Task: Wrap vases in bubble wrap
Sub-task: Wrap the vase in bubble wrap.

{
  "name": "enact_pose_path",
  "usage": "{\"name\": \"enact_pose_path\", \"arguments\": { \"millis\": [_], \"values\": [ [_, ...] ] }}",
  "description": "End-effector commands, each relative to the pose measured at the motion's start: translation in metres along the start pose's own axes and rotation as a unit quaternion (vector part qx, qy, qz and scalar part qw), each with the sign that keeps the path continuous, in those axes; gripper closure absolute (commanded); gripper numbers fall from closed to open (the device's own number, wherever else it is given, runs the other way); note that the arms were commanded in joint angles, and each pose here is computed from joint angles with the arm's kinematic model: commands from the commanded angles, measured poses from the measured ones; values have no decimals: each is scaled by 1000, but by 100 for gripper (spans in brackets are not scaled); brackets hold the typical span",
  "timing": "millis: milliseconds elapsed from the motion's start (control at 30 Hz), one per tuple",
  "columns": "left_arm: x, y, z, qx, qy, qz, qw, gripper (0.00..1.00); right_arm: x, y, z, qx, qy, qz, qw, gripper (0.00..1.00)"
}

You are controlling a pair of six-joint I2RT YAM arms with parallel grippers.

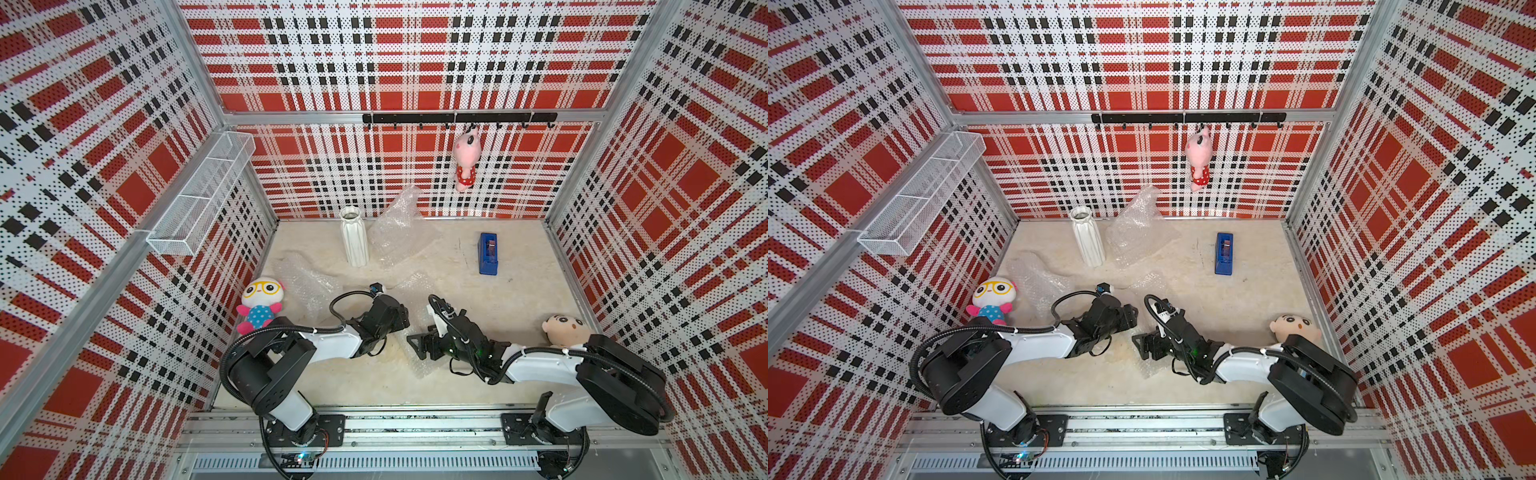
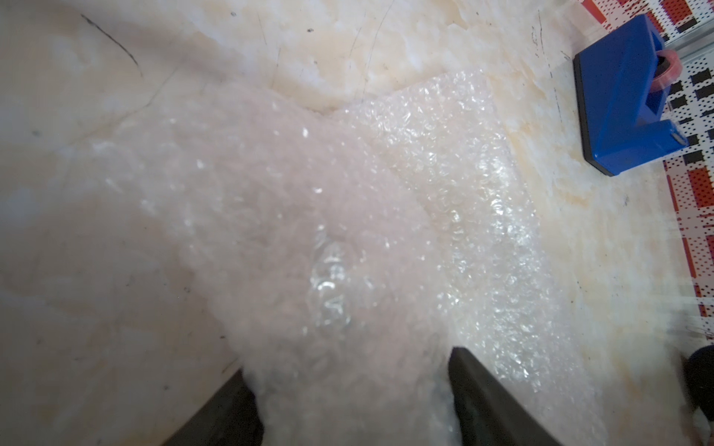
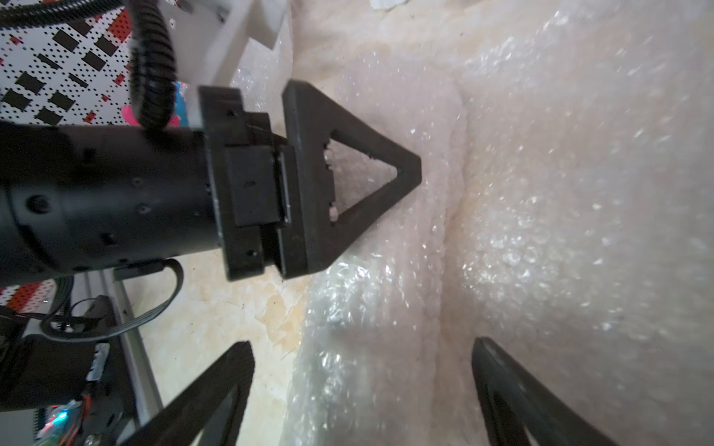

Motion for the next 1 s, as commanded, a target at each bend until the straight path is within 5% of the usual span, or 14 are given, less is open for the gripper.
{"name": "enact_pose_path", "arguments": {
  "millis": [0, 467, 967],
  "values": [
    [7, -1, -1, 19, 15, 17, 1000, 25, -2, 7, -3, 78, 71, 3, 994, 10],
    [3, 5, 6, 24, 40, 9, 999, 25, 9, -20, 21, 103, 141, 37, 984, 11],
    [-5, 3, -2, 34, 39, 8, 999, 19, 32, -45, 17, 112, 91, 98, 985, 28]
  ]
}}
Point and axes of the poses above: each gripper's point midway between its finger pads, its own y axis back along the fingers, its own z axis along the line the jaws close on, x = y × z, the point moved 3 cm from there along y, back along the fingers, and after that the axes turned 12 degrees about y, right-handed, at the moved point
